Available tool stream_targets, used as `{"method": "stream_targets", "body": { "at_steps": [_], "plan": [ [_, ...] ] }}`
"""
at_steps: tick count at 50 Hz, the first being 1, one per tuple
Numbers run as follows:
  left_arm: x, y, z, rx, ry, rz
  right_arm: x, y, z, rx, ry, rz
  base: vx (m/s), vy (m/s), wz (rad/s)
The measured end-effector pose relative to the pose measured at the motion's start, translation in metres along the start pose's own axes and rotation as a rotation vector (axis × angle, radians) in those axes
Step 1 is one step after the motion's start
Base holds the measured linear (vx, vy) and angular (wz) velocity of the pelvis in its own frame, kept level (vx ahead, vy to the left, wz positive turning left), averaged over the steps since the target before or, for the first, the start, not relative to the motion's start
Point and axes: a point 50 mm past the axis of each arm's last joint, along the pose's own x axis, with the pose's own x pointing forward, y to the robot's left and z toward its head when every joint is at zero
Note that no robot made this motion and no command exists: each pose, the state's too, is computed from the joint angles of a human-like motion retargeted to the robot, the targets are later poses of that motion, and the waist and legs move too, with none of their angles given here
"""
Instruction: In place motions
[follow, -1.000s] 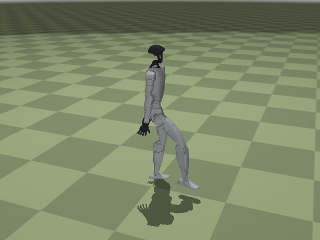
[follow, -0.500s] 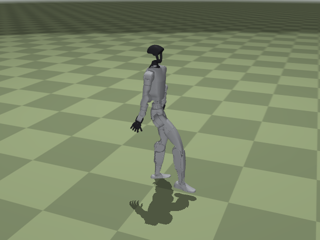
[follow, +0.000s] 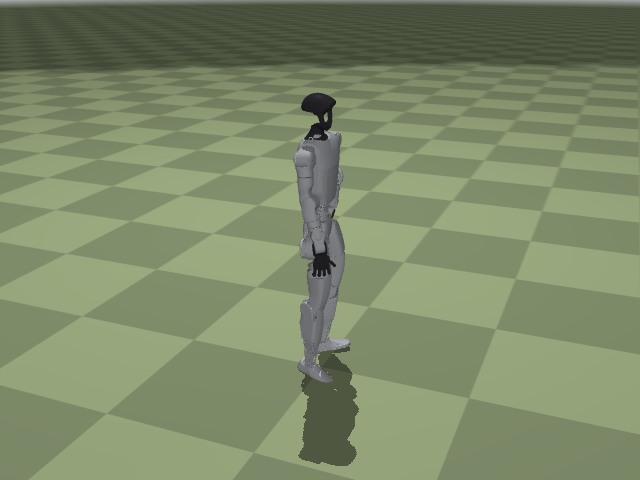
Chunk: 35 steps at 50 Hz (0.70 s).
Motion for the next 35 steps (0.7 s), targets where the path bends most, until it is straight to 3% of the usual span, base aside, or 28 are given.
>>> {"method": "stream_targets", "body": {
  "at_steps": [5,10,24,35],
  "plan": [
    [-0.01,0.001,0.039,0.337,-0.043,0.073,0.003,0.03,-0.06,0.159,0.213,0.087,0.0,-0.13,0.16],
    [-0.013,-0.016,0.068,0.453,-0.163,0.091,0.002,0.047,-0.087,0.299,0.266,0.1,-0.09,-0.05,0.2],
    [0.005,0.004,-0.018,0.055,0.042,0.044,-0.002,0.052,-0.102,0.44,0.305,0.101,0.07,0.07,-0.14],
    [0.003,-0.004,-0.01,-0.1,-0.006,-0.085,0.004,0.057,-0.088,0.361,0.253,0.135,0.06,0.14,0.06]
  ]
}}
